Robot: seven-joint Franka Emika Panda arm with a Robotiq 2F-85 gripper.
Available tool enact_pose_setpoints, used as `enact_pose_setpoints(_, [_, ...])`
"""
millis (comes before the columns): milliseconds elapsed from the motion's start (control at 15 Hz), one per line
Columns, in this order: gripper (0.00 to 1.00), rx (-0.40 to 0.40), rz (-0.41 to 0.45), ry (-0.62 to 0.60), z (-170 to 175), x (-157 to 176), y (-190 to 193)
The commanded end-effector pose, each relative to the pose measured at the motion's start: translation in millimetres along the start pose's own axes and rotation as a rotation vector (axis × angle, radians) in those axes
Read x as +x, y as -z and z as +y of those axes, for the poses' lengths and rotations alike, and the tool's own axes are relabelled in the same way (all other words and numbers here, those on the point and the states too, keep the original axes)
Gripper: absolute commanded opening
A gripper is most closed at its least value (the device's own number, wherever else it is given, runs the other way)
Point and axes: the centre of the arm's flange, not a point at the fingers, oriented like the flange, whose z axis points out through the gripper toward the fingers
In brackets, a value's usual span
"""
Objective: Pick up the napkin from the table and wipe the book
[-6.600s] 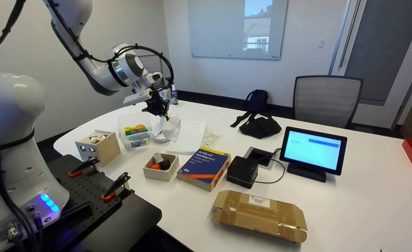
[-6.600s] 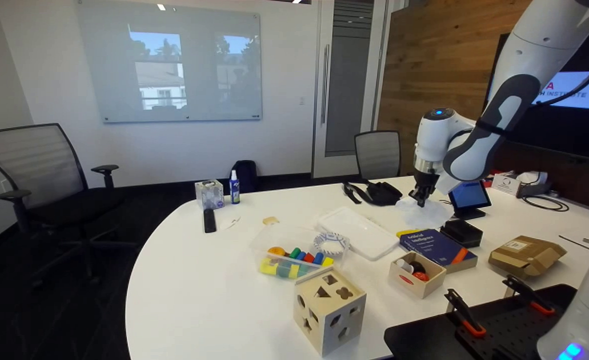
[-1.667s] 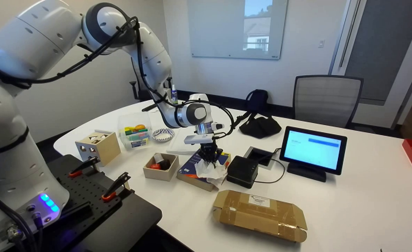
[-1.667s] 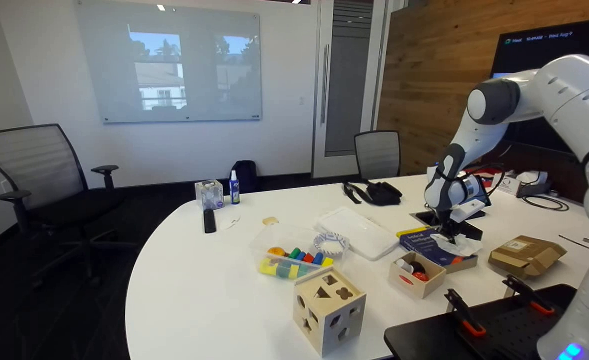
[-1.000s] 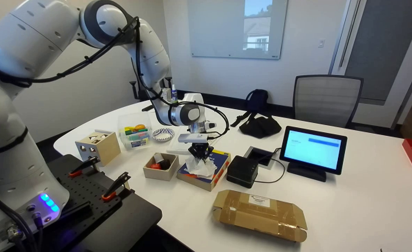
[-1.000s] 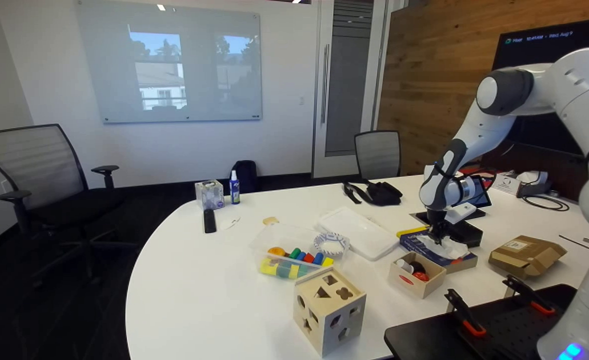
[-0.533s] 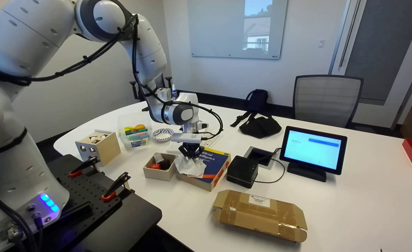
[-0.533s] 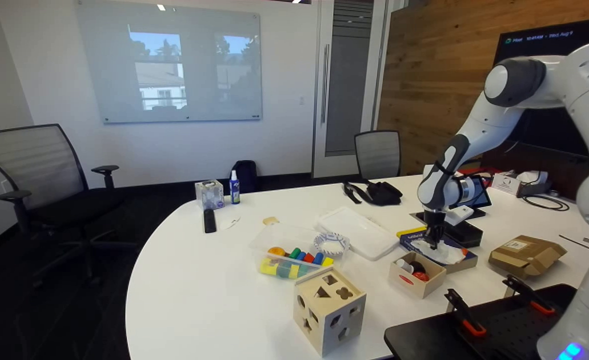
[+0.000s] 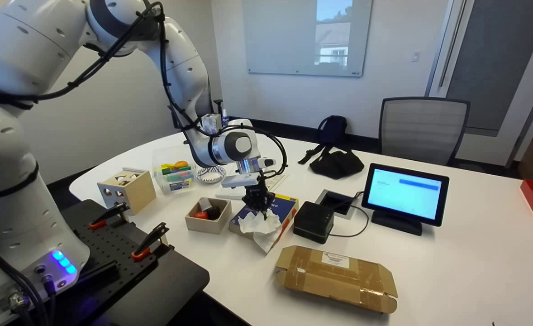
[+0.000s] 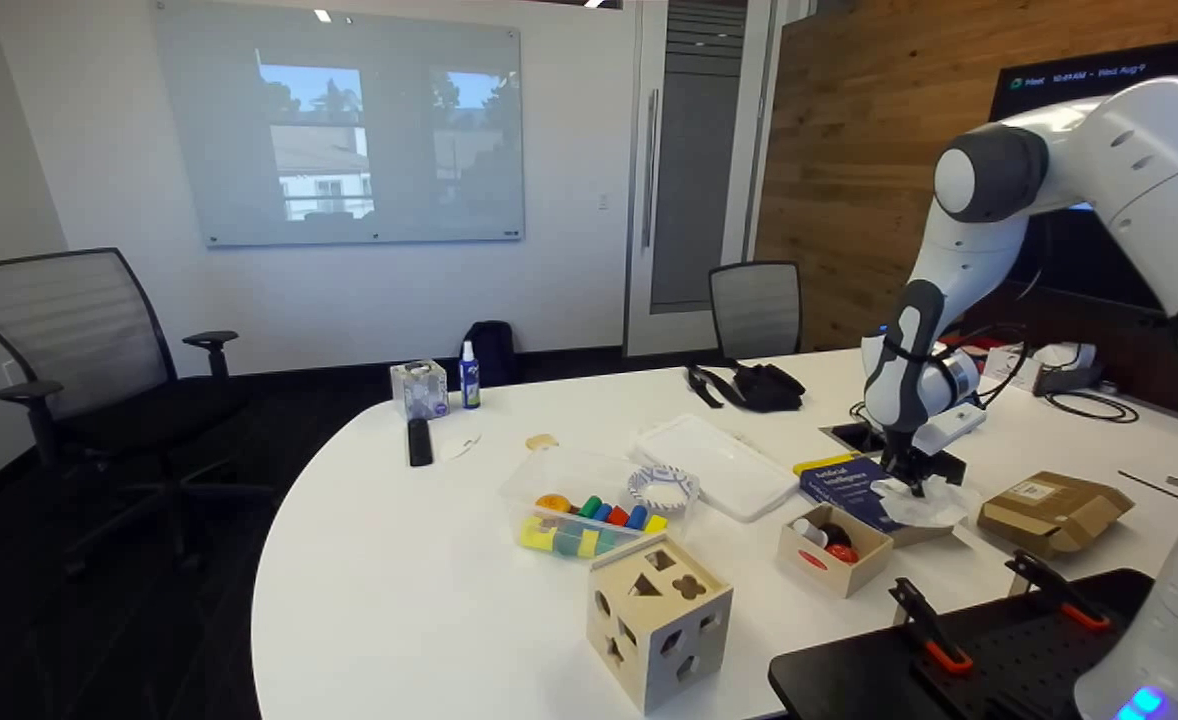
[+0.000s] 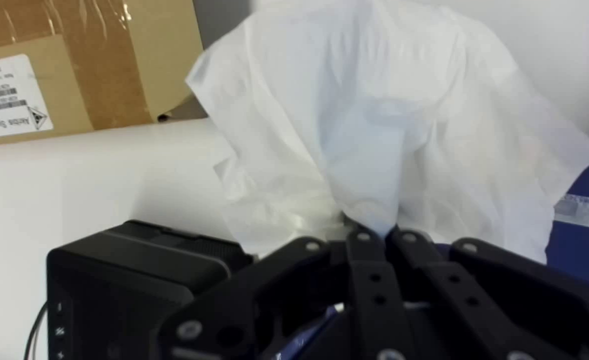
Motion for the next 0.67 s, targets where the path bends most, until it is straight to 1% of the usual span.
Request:
enact_pose_setpoints(0, [0.01, 0.034, 0.015, 0.015, -14, -8, 0])
enact_pose_setpoints(67, [0.01, 0.054, 0.014, 0.036, -19, -6, -3])
enact_pose_setpoints(200, [0.01, 0.126, 0.033, 0.086, -32, -2, -5])
enact_pose_setpoints(400, [0.01, 0.215, 0.066, 0.173, -49, -1, 6])
enact_pose_setpoints(467, [0.01, 0.232, 0.071, 0.200, -50, -1, 10])
enact_pose_setpoints(600, [0.01, 0.243, 0.050, 0.217, -52, -5, 15])
